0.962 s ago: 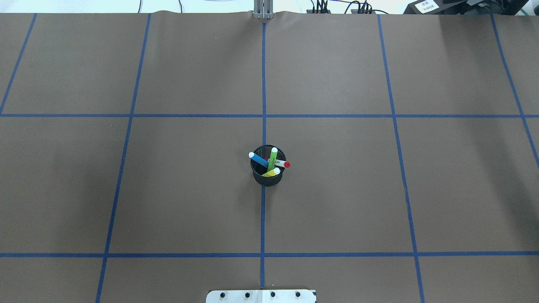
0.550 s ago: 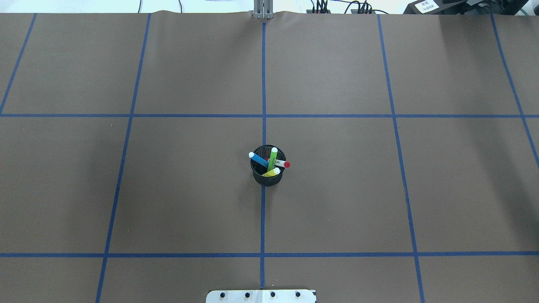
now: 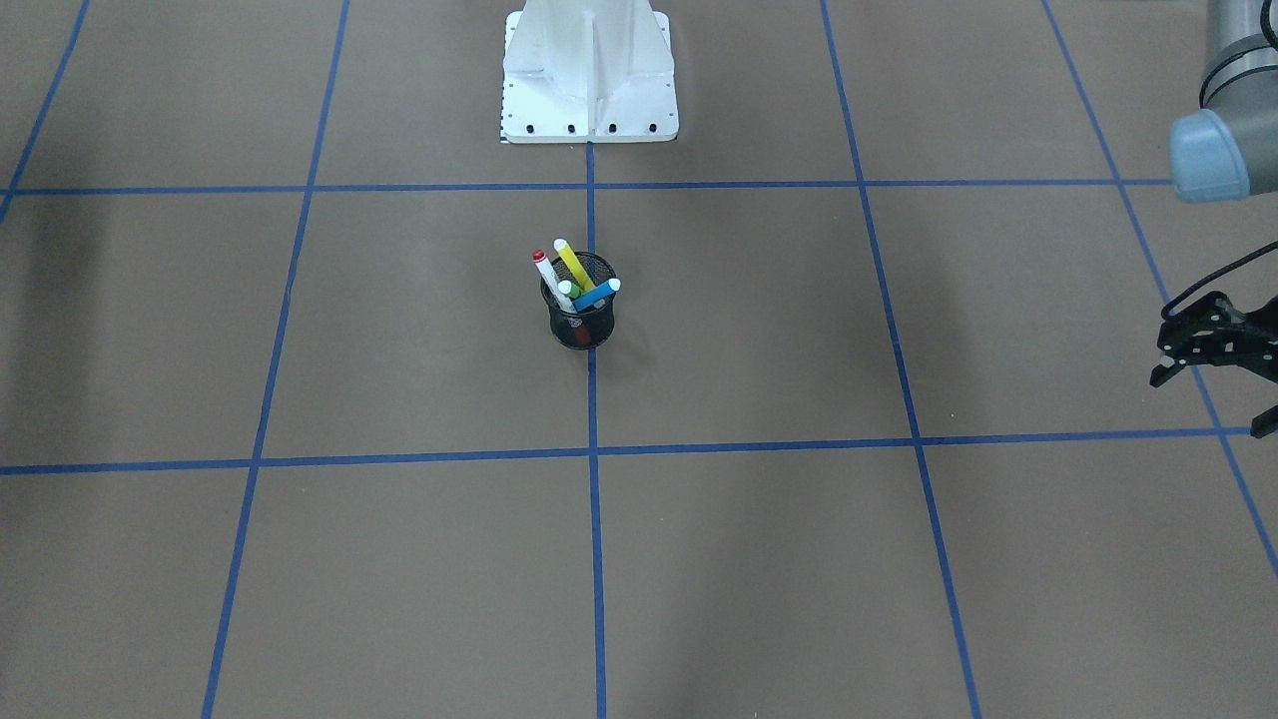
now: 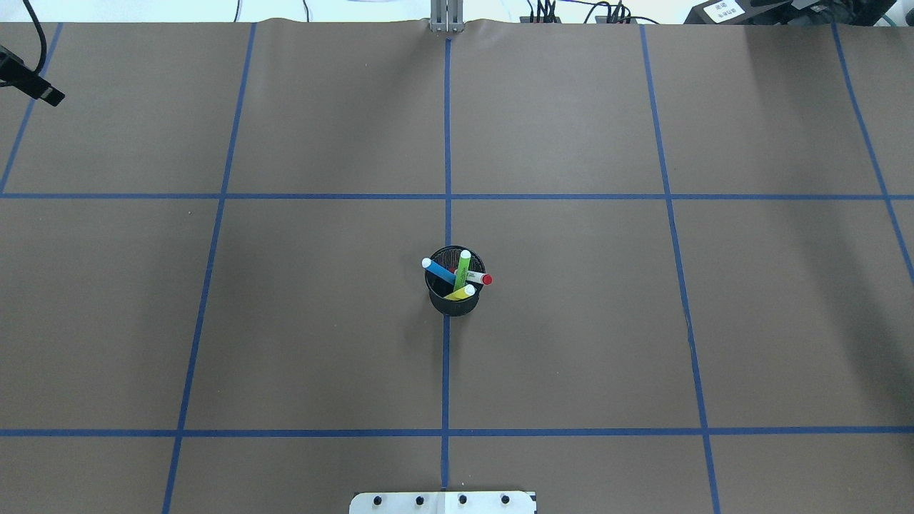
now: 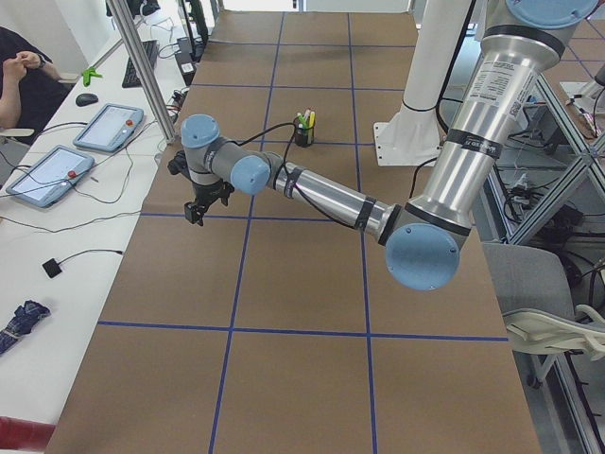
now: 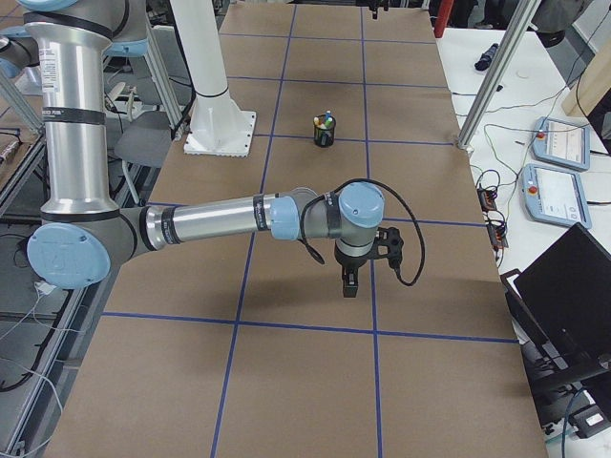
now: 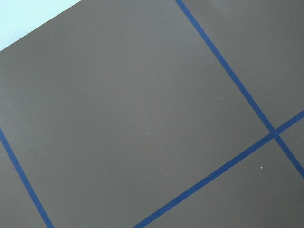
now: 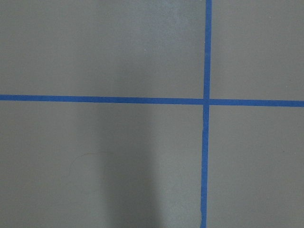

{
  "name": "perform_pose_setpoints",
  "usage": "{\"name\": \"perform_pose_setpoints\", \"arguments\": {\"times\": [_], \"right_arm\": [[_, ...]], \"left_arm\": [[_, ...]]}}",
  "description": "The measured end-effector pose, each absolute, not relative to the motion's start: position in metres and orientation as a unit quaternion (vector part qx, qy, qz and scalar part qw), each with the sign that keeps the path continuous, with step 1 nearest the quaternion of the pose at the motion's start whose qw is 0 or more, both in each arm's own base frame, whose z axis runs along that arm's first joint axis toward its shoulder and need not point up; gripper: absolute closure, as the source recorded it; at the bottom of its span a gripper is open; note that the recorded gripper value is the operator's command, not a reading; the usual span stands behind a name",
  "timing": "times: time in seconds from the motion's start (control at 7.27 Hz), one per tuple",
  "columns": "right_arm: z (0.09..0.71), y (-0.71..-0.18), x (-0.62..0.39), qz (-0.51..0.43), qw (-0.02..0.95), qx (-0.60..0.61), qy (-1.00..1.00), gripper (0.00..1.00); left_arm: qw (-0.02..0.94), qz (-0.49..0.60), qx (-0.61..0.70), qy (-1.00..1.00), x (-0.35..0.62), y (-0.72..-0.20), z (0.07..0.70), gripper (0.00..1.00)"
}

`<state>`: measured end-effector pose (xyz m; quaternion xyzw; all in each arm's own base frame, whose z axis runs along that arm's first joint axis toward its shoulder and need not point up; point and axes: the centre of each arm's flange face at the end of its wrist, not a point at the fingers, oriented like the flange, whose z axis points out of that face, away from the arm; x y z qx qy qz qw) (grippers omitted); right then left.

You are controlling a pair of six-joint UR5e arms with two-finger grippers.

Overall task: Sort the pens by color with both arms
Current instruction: 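Move the right gripper over the black mesh pen cup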

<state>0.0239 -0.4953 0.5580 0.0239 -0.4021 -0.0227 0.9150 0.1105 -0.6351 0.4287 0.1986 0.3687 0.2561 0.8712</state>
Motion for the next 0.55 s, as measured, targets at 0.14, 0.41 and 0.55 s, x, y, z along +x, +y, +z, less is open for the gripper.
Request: {"name": "perform_pose_setpoints", "arguments": {"times": [0.14, 0.41, 0.55], "right_arm": [[0.539, -0.503, 0.004, -0.047, 0.920, 0.032, -0.388, 0.00], [0.486, -0.521, -0.042, -0.100, 0.919, 0.066, -0.375, 0.00], [0.454, -0.527, -0.070, -0.117, 0.915, 0.081, -0.377, 0.00]], "left_arm": [[0.870, 0.260, 0.197, 0.370, 0.118, -0.636, 0.423, 0.00], [0.870, 0.257, 0.192, 0.374, 0.128, -0.635, 0.419, 0.00], [0.870, 0.256, 0.190, 0.375, 0.132, -0.635, 0.417, 0.00]]}}
